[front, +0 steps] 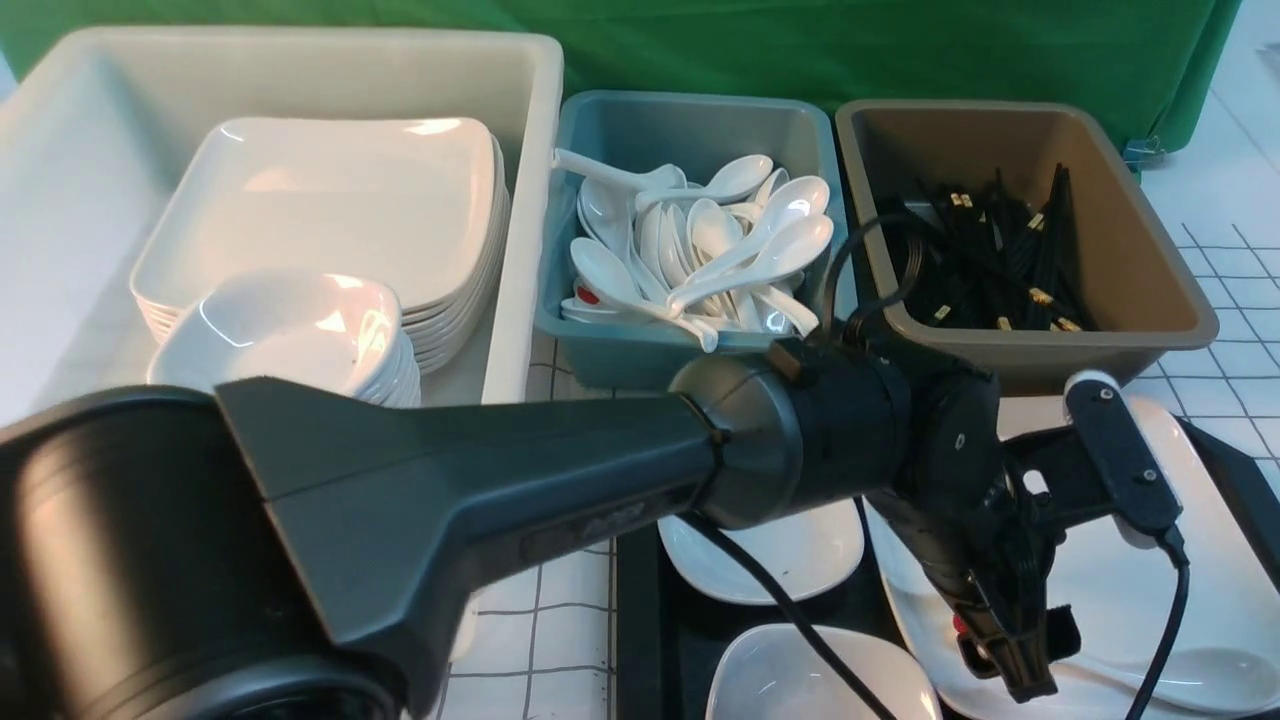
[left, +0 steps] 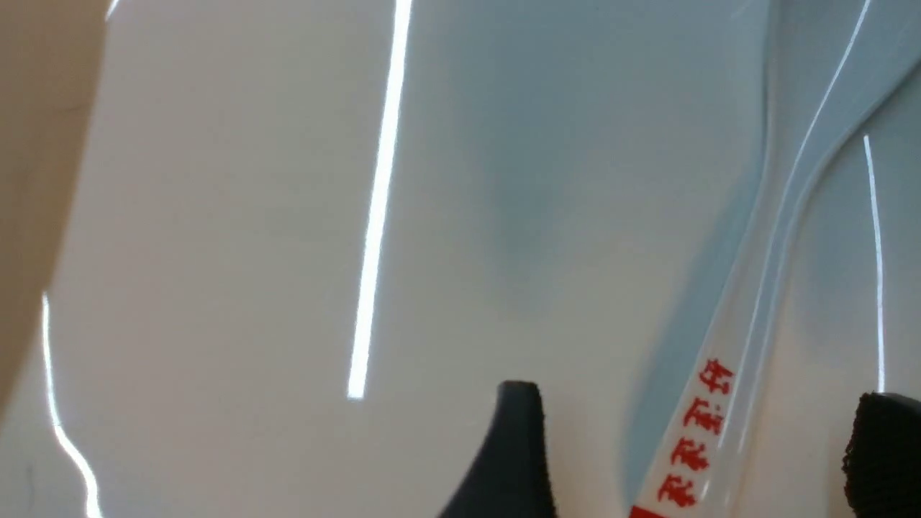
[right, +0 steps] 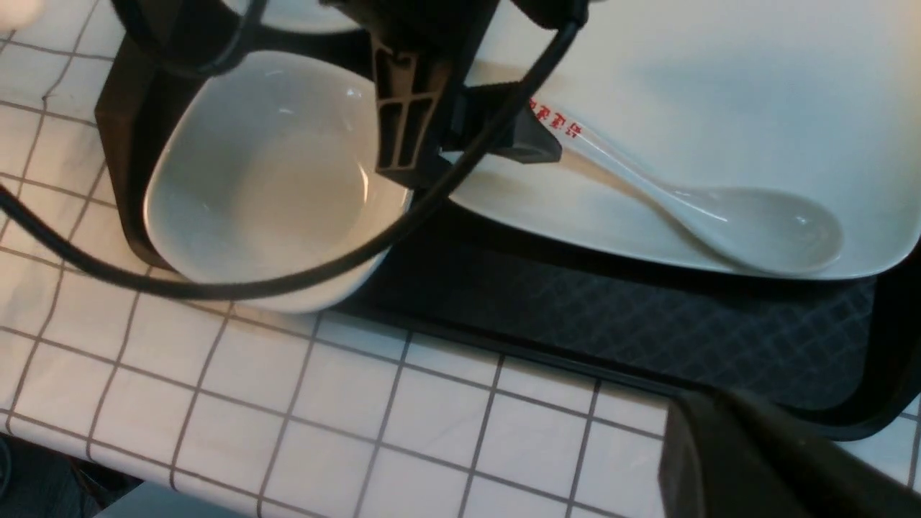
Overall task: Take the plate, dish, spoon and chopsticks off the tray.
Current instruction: Use the left arm to grab a soup spoon from the plate, then use the left arm to put the soup spoon into the small storage box in the middle
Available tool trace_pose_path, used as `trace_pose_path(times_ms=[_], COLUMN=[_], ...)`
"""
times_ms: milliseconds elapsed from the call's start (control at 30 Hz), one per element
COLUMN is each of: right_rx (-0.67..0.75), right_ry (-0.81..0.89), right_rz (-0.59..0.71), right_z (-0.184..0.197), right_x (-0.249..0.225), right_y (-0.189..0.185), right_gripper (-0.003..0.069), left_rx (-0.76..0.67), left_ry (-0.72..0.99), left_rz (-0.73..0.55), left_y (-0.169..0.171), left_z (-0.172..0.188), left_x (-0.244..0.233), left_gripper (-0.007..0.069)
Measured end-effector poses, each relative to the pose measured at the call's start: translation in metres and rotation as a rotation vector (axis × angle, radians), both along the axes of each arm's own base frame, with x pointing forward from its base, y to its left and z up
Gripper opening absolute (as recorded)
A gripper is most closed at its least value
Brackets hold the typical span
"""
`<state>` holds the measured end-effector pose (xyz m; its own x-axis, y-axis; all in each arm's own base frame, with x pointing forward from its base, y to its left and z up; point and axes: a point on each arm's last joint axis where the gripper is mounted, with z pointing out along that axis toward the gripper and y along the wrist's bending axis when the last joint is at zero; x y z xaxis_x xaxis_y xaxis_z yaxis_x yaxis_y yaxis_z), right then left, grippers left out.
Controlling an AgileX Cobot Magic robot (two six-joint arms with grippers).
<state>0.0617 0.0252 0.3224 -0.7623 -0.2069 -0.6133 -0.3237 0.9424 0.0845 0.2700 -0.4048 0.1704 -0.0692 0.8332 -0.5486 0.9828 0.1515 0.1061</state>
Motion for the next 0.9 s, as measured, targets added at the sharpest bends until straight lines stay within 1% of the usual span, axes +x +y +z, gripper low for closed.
trace_pose_path(times_ms=[67,200,267,300,333,367,433,500,533,567,600,633,833,900], right_rx=[0.0,-0.001,-0.005,-0.006,-0.009,-0.01,-0.012,-0.012,-0.012,-0.012,-0.012,-0.012,-0.005,0.007], right_ry=[0.0,-0.001,-0.002,-0.002,-0.004,-0.005,-0.005,-0.006,-0.006,-0.006,-0.006,-0.007,-0.053,-0.111], right_rz=[0.0,0.002,0.008,0.009,0.014,0.015,0.018,0.019,0.019,0.019,0.019,0.018,0.012,0.007], right_z=[0.0,0.0,0.0,0.0,0.0,0.0,0.0,0.0,0.0,0.0,0.0,0.0,0.006,0.017], right_x=[0.0,0.0,0.0,0.0,0.0,0.0,0.0,0.0,0.0,0.0,0.0,0.0,0.002,0.003], right_y=[0.0,0.0,0.0,0.0,0.0,0.0,0.0,0.0,0.0,0.0,0.0,0.0,0.0,0.0], right_gripper=[0.0005,0.0005,0.0005,0.0005,0.0005,0.0005,0.0005,0.0005,0.0005,0.0005,0.0005,0.0005,0.0005,0.0005], left_rx=[0.01,0.023,0.029,0.03,0.036,0.042,0.049,0.055,0.056,0.056,0.052,0.053,-0.024,-0.078], left_ry=[-0.002,-0.002,-0.01,-0.012,-0.018,-0.022,-0.02,-0.012,-0.007,-0.006,-0.006,-0.006,-0.002,0.0], left_rz=[0.0,0.0,-0.004,-0.005,-0.01,-0.013,-0.007,0.005,0.017,0.019,0.033,0.033,0.112,0.178], left_y=[-0.001,-0.002,-0.002,-0.002,-0.002,-0.002,-0.002,-0.001,0.0,0.0,0.001,0.001,0.006,0.015], left_z=[-0.008,-0.018,-0.02,-0.02,-0.02,-0.02,-0.02,-0.019,-0.017,-0.017,-0.012,-0.012,0.027,0.053], left_x=[0.001,0.003,0.004,0.004,0.004,0.004,0.004,0.004,0.004,0.004,0.004,0.004,0.002,0.006], left_gripper=[0.0577,0.0569,0.0529,0.0524,0.0462,0.0424,0.0314,0.018,0.0099,0.009,0.006,0.006,0.0061,0.0061])
